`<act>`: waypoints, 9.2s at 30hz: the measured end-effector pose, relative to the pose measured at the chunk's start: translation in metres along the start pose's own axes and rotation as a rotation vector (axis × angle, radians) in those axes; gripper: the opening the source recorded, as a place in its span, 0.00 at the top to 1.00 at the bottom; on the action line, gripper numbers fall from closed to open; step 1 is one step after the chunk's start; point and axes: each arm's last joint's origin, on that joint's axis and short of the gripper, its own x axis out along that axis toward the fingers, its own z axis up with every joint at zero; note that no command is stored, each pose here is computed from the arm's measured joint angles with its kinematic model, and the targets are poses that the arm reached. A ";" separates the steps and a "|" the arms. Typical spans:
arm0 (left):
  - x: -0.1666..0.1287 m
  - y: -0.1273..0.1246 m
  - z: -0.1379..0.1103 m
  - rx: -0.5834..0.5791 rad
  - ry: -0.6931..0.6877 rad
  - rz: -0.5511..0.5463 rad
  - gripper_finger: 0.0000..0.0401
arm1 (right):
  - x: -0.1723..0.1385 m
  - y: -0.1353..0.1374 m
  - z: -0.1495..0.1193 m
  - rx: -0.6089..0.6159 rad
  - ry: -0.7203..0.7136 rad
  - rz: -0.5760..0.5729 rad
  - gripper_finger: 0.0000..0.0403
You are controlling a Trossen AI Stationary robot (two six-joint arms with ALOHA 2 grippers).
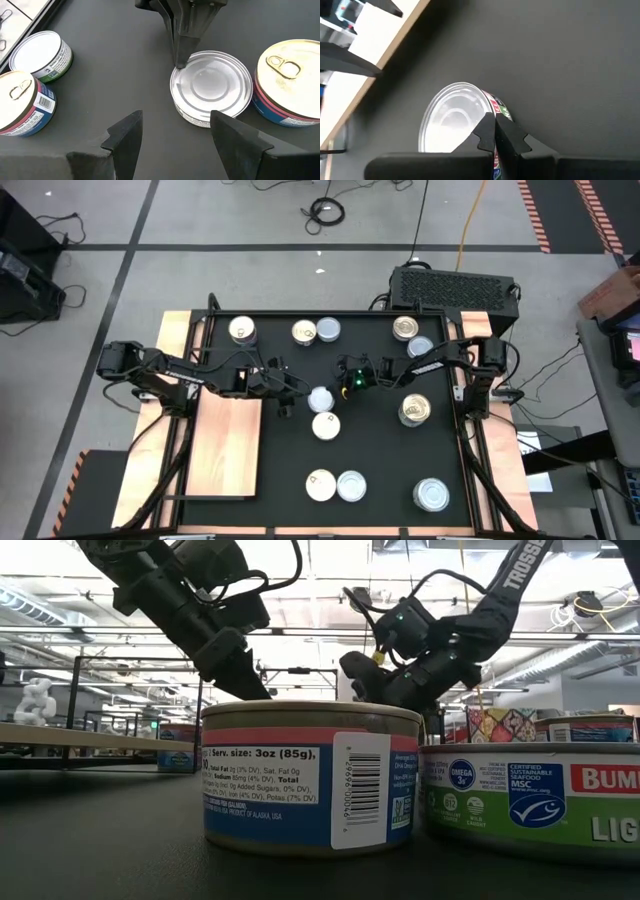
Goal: Stack canned seafood by type on shelf
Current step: Put the green tuna can on the shelf
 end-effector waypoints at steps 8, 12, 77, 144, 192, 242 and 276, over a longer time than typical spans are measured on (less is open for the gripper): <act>0.000 0.000 0.000 0.000 0.000 0.000 0.42 | -0.003 -0.010 0.011 0.074 0.027 0.051 1.00; 0.000 0.000 0.000 0.000 0.000 0.000 0.42 | -0.005 -0.015 0.016 0.096 0.033 0.078 1.00; 0.000 0.000 0.000 -0.001 -0.003 0.000 0.42 | -0.005 -0.009 -0.011 -0.037 0.294 0.105 0.98; 0.000 -0.002 0.008 0.003 -0.080 -0.078 0.42 | -0.060 0.079 -0.036 -0.599 0.121 0.086 1.00; -0.003 -0.009 0.018 0.027 -0.186 -0.208 0.42 | -0.088 0.146 -0.229 -1.704 0.164 0.156 0.21; -0.006 -0.012 0.025 -0.016 -0.260 -0.119 0.42 | -0.066 0.154 -0.234 -1.756 -0.079 0.017 0.21; 0.087 0.027 0.006 -0.142 0.038 0.047 0.59 | -0.051 0.096 -0.101 -1.476 0.097 -0.228 0.39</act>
